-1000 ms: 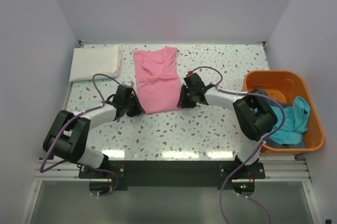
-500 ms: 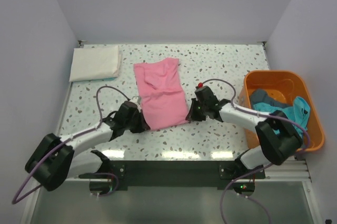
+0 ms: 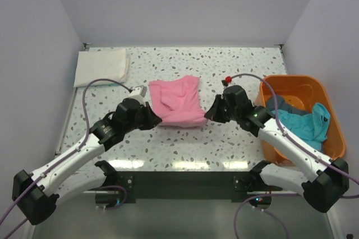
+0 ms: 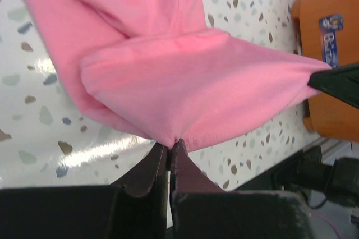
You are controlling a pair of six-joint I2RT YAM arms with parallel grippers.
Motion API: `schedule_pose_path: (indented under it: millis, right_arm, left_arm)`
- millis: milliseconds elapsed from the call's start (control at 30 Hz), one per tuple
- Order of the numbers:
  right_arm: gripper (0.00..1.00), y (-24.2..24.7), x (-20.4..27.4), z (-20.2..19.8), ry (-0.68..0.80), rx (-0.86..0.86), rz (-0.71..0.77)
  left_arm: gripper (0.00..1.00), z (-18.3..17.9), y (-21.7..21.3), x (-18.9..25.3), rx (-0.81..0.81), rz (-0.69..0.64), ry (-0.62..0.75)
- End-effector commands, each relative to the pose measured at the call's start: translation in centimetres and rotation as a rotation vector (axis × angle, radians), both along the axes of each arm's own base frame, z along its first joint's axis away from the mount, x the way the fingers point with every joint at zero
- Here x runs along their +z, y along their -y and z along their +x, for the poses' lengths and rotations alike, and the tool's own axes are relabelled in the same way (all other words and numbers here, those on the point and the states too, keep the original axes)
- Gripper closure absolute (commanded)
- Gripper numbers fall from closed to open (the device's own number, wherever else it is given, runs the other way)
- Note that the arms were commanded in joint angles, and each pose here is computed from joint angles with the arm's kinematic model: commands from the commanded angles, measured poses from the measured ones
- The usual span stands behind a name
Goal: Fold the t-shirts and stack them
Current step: Fold the tshirt
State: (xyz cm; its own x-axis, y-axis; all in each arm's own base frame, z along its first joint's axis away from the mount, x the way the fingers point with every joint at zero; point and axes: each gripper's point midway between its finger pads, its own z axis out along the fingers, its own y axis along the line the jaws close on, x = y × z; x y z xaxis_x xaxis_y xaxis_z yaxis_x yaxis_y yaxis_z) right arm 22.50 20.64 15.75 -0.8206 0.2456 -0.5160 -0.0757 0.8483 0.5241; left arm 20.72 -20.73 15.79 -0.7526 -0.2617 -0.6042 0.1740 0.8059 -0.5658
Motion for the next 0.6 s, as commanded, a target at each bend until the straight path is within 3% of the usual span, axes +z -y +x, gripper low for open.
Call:
schedule_pose_path:
  millis: [0,300,467,567]
  right_arm:
    - [1.0,0.3,5.0,4.5,0.139,-0.096,-0.039]
    - [1.0,-0.9,7.4,15.5,0.19,-0.208,-0.103]
    - [1.0,-1.9,7.4,20.8,0.187,-0.199,-0.08]
    - [1.0,-1.8,4.0,23.3,0.104,-0.202,-0.1]
  left_arm:
    - [1.0,4.3,-1.5,2.1,0.155,0.09,0.087]
    - [1.0,15.0,-4.7,5.9,0.348,0.122,0.179]
    - [1.0,19.7,-4.9,4.8,0.37,0.201,0.151]
    - [1.0,22.3,-5.4,3.6,0.386,0.216,0.138]
